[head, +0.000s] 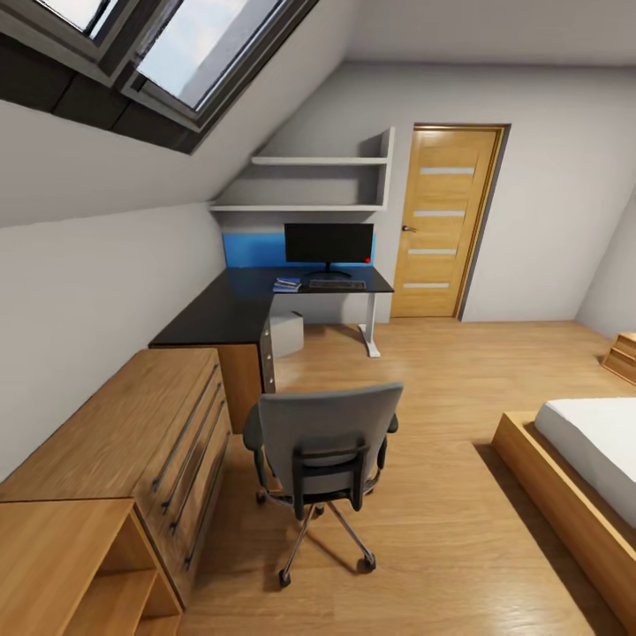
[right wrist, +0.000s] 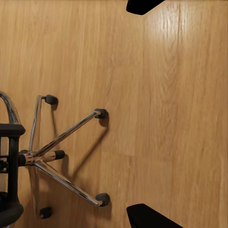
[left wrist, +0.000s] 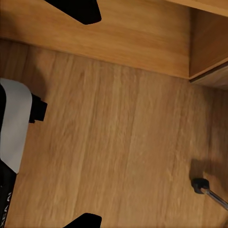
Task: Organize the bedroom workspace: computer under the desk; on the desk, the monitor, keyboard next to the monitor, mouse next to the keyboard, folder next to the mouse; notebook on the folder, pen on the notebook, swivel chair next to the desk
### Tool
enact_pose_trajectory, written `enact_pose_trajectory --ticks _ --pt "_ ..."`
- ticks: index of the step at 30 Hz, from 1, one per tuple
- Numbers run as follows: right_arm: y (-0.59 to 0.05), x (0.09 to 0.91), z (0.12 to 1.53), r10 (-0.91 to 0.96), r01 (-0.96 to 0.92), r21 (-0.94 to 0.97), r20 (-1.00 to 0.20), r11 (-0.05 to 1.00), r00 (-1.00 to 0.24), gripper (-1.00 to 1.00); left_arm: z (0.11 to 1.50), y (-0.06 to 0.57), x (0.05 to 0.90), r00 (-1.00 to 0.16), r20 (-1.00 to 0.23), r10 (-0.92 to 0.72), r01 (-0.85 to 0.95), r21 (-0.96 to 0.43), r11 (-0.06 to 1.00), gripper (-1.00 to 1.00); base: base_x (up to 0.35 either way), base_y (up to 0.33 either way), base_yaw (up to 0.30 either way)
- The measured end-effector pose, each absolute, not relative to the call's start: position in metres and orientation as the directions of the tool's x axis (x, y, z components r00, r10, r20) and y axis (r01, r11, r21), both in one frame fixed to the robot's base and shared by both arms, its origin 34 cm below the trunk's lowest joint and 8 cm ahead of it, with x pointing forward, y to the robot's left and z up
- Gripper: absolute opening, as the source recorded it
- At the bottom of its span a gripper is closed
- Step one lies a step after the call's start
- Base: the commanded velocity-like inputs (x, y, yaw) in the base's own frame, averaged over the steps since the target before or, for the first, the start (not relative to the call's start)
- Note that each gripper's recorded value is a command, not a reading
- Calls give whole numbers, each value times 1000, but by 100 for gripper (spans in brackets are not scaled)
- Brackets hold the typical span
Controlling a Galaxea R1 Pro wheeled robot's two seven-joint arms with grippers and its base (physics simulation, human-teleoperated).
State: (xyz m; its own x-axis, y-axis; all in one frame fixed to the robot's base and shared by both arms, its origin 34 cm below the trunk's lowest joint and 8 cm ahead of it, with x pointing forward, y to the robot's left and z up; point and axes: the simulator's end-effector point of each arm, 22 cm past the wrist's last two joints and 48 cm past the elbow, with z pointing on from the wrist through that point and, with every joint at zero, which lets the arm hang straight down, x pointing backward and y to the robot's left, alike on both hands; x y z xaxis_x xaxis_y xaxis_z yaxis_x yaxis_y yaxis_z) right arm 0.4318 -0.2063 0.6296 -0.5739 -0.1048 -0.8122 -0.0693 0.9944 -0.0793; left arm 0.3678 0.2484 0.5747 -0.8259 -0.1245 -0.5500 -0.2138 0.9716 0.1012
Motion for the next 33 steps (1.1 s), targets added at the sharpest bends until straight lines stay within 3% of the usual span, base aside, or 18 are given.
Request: enact_pose_trajectory --ticks 9,12,13,17,22,29,33 --pt "-207 434 618 -104 -67 -80 -813 995 -573 100 562 248 369 -827 -548 -124 -212 101 972 100 0 -1 0" --pt "-207 442 619 -93 -54 -76 -827 996 -555 100 574 181 424 -830 -534 -157 -169 -26 985 100 0 0 0" --pt "-209 479 635 -57 -4 -64 -858 998 -511 100 579 160 437 -868 -473 -149 -144 -47 988 100 0 0 0" --pt "-222 520 628 -71 12 -97 -801 995 -595 100 628 113 523 -798 -575 -177 -119 -137 983 100 0 0 0" --pt "-228 587 653 -24 54 -68 -817 996 -575 100 666 93 596 -781 -606 -151 -71 -155 985 100 0 0 0" --pt "-218 691 697 101 44 94 -765 995 -636 100 688 89 641 -781 -614 -112 -30 -142 989 100 0 0 0" --pt "-213 705 702 139 49 139 -760 989 -635 100 685 89 646 -778 -618 -112 -29 -143 989 100 0 0 0"
